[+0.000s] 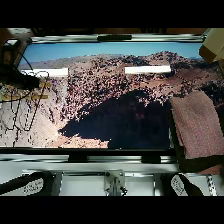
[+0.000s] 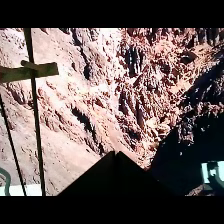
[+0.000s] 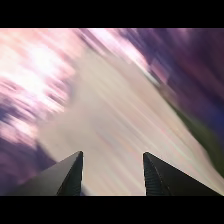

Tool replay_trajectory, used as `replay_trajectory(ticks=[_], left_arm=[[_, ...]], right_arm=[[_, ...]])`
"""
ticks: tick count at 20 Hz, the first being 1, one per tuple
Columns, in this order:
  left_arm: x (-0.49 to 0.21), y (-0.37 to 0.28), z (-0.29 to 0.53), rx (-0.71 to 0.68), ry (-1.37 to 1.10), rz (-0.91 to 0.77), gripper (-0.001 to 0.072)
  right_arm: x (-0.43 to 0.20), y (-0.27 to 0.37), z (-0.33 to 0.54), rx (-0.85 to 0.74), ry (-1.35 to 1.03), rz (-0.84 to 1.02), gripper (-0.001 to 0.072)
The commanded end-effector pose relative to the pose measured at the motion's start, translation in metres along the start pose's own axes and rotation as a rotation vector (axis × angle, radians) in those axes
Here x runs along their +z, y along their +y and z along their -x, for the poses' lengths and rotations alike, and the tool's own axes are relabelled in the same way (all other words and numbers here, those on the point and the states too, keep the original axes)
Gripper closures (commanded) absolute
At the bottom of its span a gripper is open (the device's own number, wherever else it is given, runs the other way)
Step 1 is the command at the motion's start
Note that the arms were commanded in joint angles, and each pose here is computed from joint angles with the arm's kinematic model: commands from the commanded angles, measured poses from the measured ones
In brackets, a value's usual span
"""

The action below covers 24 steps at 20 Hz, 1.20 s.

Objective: Fold the shirts.

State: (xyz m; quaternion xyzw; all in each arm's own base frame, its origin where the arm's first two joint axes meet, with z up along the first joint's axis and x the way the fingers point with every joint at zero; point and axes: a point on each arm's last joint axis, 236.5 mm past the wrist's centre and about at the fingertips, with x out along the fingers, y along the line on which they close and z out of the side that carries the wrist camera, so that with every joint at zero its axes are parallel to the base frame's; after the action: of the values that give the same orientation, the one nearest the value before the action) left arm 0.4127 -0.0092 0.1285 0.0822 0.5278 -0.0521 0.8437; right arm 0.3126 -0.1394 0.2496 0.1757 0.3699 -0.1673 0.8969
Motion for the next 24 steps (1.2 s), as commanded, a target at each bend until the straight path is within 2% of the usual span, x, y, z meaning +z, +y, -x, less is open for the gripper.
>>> replay_trajectory(ticks=[1, 2, 3, 4, 6, 8, 11, 24], left_arm=[[0.009, -0.018, -0.007, 0.125, 0.006, -0.044, 0.067], [0.009, -0.034, -0.013, 0.1, 0.014, -0.041, 0.0535], [0.007, -0.049, -0.018, 0.071, 0.03, -0.031, 0.0232], [0.001, -0.064, -0.024, 0.038, 0.061, -0.008, -0.0008], [-0.016, -0.094, -0.035, -0.042, 0.141, -0.009, 0.0], [-0.039, -0.11, -0.046, -0.065, 0.219, -0.035, 0.0], [-0.061, -0.115, -0.061, -0.061, 0.277, -0.028, 0.0001], [-0.053, -0.117, -0.064, -0.066, 0.24, -0.03, 0.0001]], right_arm=[[0.066, 0.142, 0.038, 0.393, -0.297, 0.04, 0.0224], [0.04, 0.166, 0.013, 0.374, -0.197, 0.108, 0.0221], [0.007, 0.181, -0.017, 0.326, -0.072, 0.173, 0.0183], [-0.037, 0.199, -0.049, 0.287, 0.074, 0.258, 0.0041], [-0.121, 0.24, -0.095, 0.317, 0.321, 0.379, 0.0037], [-0.19, 0.27, -0.12, 0.368, 0.525, 0.416, 0.0037], [-0.242, 0.283, -0.135, 0.37, 0.697, 0.436, 0.0037], [-0.248, 0.284, -0.132, 0.378, 0.717, 0.449, 0.0037]])
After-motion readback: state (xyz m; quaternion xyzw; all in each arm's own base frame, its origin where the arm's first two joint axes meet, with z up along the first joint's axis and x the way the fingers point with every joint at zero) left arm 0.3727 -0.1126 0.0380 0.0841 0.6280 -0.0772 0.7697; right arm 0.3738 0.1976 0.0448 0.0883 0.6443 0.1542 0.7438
